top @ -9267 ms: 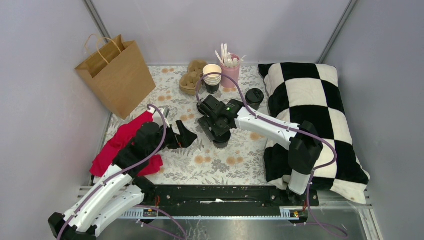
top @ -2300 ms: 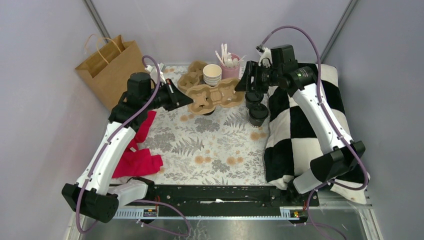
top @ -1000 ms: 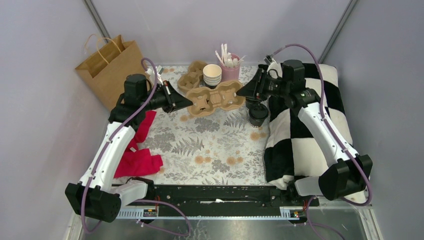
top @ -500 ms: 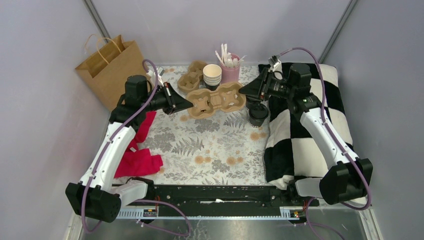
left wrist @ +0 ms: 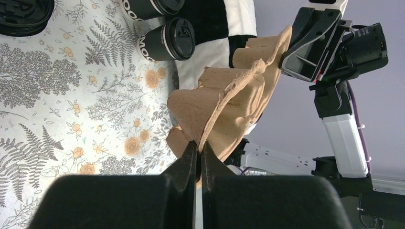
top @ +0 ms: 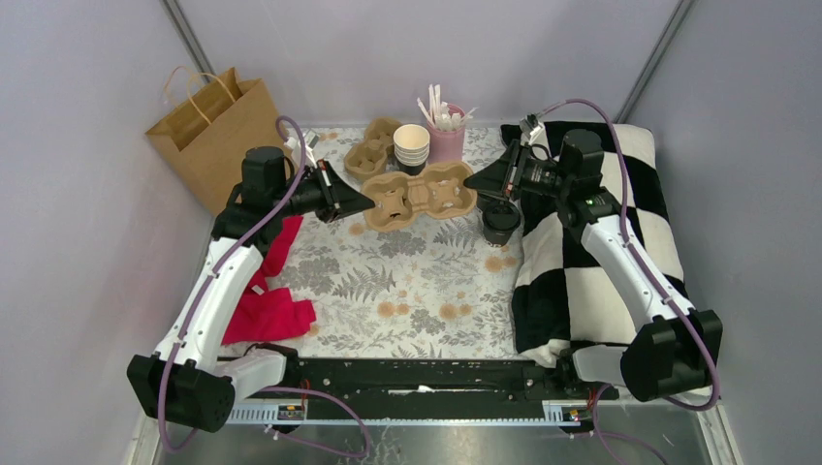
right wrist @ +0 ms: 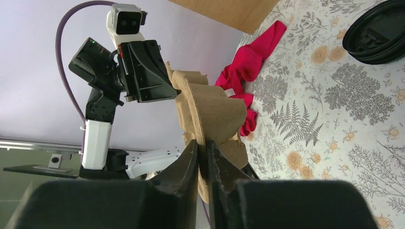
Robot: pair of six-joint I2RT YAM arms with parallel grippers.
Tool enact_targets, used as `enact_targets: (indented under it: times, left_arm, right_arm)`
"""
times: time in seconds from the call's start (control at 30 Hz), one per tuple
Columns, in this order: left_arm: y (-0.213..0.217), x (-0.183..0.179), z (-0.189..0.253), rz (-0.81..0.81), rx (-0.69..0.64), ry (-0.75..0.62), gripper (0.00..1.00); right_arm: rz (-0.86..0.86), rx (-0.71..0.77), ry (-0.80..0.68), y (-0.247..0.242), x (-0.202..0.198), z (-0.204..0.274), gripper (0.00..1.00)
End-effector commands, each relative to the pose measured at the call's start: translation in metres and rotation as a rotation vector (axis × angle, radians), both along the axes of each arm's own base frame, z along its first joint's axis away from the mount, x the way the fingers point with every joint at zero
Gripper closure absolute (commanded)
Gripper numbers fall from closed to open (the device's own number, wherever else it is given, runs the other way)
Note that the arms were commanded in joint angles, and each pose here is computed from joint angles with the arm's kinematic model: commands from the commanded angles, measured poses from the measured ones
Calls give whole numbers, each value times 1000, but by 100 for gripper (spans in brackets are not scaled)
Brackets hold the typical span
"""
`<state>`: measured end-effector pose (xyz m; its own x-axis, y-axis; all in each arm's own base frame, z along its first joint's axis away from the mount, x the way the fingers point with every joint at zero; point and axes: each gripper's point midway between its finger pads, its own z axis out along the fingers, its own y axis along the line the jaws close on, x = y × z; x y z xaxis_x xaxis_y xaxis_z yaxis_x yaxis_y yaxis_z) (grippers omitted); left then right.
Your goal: Pack the takeout coffee
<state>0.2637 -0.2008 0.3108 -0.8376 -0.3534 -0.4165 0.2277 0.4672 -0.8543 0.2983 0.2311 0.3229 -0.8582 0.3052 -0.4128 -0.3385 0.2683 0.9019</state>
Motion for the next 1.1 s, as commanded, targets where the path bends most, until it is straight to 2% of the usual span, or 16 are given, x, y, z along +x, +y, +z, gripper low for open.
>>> enact_targets:
  times: [0.0,0.07,0.27,0.3,0.4,0.43,0.47,0.53,0.57,0.6,0.63,0.7,0.8,1.07]
  left_arm:
    - [1,3,15,11,-26,-66,100]
    - [1,3,12,10,-26,-57,100]
    - [2,5,13,12,-14,-61,100]
    - [2,5,13,12,-14,-61,100]
    - [2,7,15,14,-13,-66,100]
    - [2,7,15,17,-7,-70,100]
    - [3,8,17,21,2,-77,99]
    - [7,10,19,40,34,-92,86]
    - [11,12,21,64,59,-101,75]
    - [18,14,19,100,101,-104,57]
    - [24,18,21,144,134,-114,44]
    - [41,29,24,246,204,-132,28]
    - [75,55,25,437,335,-134,20]
    - [205,143,42,971,710,-119,16]
  right_arm:
    - [32,53,-93,-1,-16,35,72]
    - [35,73,-99,-1,-19,40,65]
    - [33,91,-81,-1,-21,37,69]
    - [30,90,-79,-1,-20,36,72]
    - [26,84,-61,-1,-18,33,95]
    - [21,78,-55,-1,-17,32,100]
    - [9,69,-47,-1,-15,30,100]
    - [-15,53,-41,-3,-13,30,100]
    - [-28,38,-40,-4,-13,29,100]
    - [-45,17,-45,-6,-12,30,100]
    - [-68,-21,-31,-9,-11,27,100]
    - [-122,-107,-7,-18,-13,23,100]
    - [-193,-217,-18,-33,-18,26,100]
    - [-186,-333,-47,-50,-50,28,100]
